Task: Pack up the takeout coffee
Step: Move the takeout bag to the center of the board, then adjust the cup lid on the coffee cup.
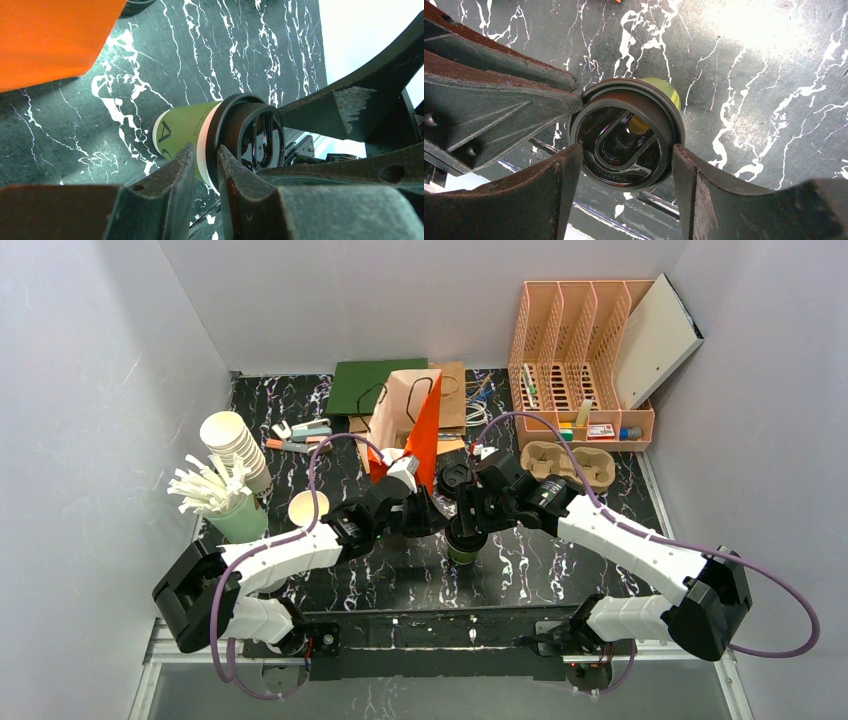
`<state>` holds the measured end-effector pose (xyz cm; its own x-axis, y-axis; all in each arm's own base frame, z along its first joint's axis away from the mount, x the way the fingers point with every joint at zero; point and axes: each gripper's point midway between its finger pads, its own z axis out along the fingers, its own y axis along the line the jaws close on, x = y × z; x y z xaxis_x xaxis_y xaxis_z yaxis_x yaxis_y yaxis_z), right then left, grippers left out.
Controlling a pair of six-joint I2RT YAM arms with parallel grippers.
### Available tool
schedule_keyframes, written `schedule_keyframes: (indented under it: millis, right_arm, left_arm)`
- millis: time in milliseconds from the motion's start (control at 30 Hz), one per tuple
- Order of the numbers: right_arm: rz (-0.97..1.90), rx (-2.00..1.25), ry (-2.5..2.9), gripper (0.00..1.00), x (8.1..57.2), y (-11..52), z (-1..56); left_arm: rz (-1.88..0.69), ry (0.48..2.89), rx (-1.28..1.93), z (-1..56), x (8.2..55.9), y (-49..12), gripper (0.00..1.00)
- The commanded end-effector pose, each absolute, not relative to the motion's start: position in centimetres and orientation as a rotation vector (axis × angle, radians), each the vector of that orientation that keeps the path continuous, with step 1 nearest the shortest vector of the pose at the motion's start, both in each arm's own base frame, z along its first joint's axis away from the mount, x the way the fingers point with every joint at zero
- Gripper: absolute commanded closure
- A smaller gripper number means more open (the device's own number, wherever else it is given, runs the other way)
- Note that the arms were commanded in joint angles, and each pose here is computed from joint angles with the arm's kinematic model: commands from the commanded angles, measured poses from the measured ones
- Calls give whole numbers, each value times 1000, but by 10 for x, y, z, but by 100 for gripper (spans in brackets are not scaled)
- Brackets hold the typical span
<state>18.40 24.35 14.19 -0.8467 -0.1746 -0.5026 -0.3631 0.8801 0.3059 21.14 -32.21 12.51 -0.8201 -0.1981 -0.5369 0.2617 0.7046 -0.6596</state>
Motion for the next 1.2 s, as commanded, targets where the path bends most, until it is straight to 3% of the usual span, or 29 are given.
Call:
schedule_keyframes:
  millis: [0, 900, 1067, 1167]
  right_arm:
    - [574, -438, 2574, 26, 179, 250, 148]
    - [607, -424, 2523, 28, 179, 249, 157]
    - [617, -418, 2511, 28, 179, 250, 159]
    - [623, -411, 2501, 28, 180, 249, 160]
  left_arm:
    - [-953, 2468, 62, 91, 189, -308, 79]
    - [-1029, 2440, 76, 152, 158, -298, 64]
    - [-1049, 2405, 66, 162, 153, -299, 52]
    - [-1016, 2360, 18, 167, 154, -293, 51]
